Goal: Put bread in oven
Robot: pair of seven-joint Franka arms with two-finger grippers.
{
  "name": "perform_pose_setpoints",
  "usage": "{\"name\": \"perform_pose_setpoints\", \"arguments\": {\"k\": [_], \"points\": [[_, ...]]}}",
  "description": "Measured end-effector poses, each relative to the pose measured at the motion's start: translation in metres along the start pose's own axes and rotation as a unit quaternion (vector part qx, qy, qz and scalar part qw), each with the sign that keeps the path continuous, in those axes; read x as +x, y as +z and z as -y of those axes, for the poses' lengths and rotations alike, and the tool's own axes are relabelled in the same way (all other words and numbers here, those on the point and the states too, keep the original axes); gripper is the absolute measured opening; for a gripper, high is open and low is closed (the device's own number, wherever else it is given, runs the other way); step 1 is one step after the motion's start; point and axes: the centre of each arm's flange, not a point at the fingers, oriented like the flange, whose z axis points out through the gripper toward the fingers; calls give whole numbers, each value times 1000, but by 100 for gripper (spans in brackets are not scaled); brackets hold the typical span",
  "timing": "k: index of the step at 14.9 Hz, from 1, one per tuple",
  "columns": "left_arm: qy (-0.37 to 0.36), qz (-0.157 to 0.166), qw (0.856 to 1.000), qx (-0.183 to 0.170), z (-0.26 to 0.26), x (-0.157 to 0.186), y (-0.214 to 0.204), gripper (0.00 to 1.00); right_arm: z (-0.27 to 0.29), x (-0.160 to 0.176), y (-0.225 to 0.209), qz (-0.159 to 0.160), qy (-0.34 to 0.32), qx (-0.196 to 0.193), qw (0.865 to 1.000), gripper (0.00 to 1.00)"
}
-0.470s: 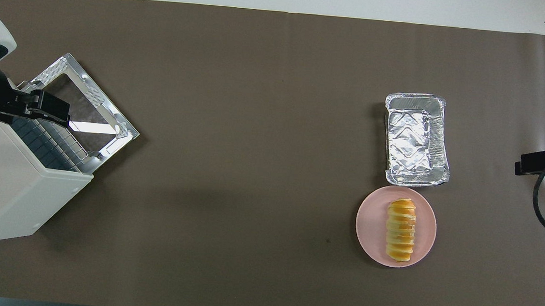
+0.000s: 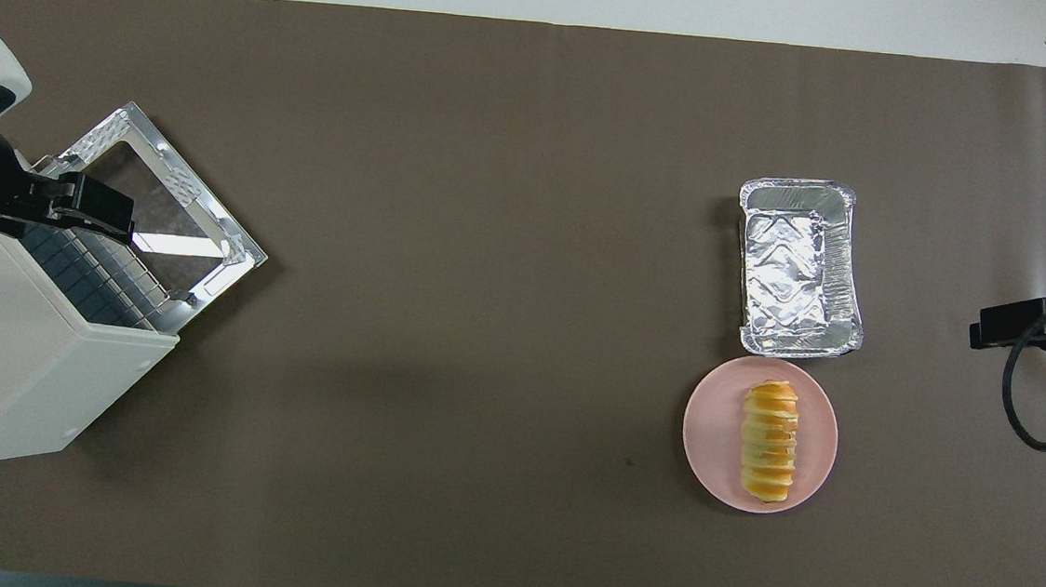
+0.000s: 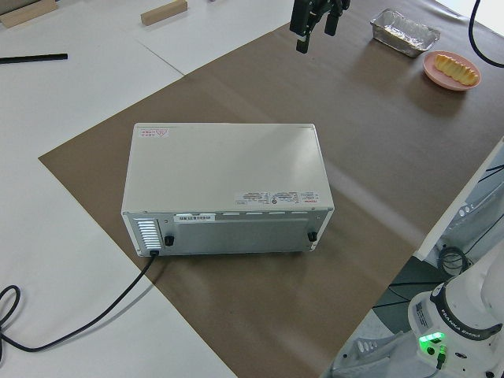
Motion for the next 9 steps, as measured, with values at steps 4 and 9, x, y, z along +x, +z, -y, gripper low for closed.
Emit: {"name": "perform_pose_setpoints", "arguments": {"k": [4, 9], "points": [[0, 0, 1000, 0, 0, 0, 0, 100, 58, -27, 47, 32, -4, 6, 999, 100], [0, 0, 1000, 0, 0, 0, 0, 100, 100, -61, 139, 17, 8, -5, 1000, 100]]}}
